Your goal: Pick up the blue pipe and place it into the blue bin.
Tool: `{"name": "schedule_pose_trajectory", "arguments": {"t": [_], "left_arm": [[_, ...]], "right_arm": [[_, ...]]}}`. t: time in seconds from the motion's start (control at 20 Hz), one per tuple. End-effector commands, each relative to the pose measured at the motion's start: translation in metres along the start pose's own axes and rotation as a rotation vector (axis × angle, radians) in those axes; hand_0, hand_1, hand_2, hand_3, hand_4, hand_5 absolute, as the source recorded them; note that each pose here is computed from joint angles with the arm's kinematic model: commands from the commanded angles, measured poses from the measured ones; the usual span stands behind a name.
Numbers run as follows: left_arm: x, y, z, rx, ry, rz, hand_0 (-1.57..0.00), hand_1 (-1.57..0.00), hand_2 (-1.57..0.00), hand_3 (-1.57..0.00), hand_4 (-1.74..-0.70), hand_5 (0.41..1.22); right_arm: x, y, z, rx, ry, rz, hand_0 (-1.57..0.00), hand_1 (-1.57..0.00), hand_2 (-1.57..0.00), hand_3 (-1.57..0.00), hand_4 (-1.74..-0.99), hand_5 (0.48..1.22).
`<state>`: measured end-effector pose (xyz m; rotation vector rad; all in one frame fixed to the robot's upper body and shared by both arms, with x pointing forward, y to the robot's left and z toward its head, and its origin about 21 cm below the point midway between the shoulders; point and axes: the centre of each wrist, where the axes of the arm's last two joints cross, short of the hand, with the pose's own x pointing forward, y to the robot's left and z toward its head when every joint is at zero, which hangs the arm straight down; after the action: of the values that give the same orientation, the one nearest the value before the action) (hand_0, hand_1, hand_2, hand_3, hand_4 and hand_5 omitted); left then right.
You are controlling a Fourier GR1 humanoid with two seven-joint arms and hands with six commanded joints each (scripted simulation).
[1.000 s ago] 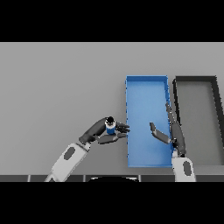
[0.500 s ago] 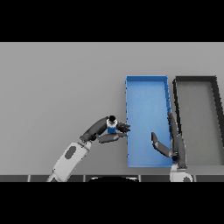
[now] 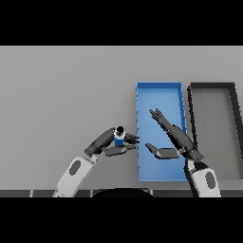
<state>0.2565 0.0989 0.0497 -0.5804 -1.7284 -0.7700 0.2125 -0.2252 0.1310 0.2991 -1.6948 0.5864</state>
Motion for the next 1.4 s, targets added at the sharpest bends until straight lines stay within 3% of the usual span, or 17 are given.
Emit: {"name": "schedule_pose_trajectory", "arguments": {"t": [0.0,0.2,0.4,0.75,0.9,1.0,1.15,1.3,1.35], "left_arm": [[-0.001,0.003,0.0,0.009,0.015,-0.004,-1.57,-1.57,-1.57,-1.57,-1.47,1.221],[-0.003,0.004,-0.006,0.012,0.021,-0.011,-1.57,-1.57,-1.57,-1.57,-1.47,1.221],[-0.005,0.009,-0.005,-0.007,-0.001,-0.007,-1.57,-1.57,-1.57,-1.57,-1.46,1.221],[-0.004,0.006,-0.004,-0.015,0.019,0.016,-1.57,-1.57,-1.57,-1.57,-1.47,1.221],[-0.001,0.005,-0.002,-0.008,0.027,-0.001,-1.57,-1.57,-1.57,-1.57,-1.47,1.221],[-0.004,0.006,-0.004,-0.012,0.031,0.009,-1.57,-1.57,-1.57,-1.57,-1.52,1.221],[0.0,0.009,-0.002,-0.008,0.084,-0.024,-1.57,-1.57,-1.57,-1.57,-1.62,1.221],[-0.005,0.008,-0.007,-0.006,0.052,0.027,-1.57,-1.57,-1.57,-1.52,-1.68,1.221],[-0.006,0.008,-0.005,-0.008,0.032,0.05,-1.57,-1.57,-1.57,-1.53,-1.69,1.221]], "right_arm": [[0.006,0.001,-0.004,0.04,0.005,0.025,0.0,0.0,-0.08,0.0,-1.281,0.558],[0.027,0.015,-0.031,0.169,-0.058,0.063,0.0,0.0,-0.04,0.0,-1.302,0.559],[0.045,0.026,-0.053,0.279,-0.101,0.071,0.0,0.0,-0.05,0.0,-1.268,0.555],[0.06,0.042,-0.092,0.378,-0.067,0.127,-0.02,-0.03,-0.08,0.0,-1.186,0.521],[0.058,0.048,-0.104,0.426,-0.059,0.142,-0.07,-0.11,-0.17,-0.04,-1.204,0.497],[0.056,0.049,-0.113,0.445,-0.041,0.153,-0.32,-0.36,-0.38,-0.24,-1.278,0.485],[0.059,0.054,-0.117,0.461,-0.078,0.147,-0.88,-0.88,-0.91,-0.76,-1.467,0.518],[0.058,0.059,-0.12,0.47,-0.077,0.092,-1.22,-1.22,-1.23,-1.02,-1.581,0.65],[0.055,0.061,-0.119,0.479,-0.083,0.072,-1.29,-1.29,-1.3,-1.1,-1.606,0.765]]}}
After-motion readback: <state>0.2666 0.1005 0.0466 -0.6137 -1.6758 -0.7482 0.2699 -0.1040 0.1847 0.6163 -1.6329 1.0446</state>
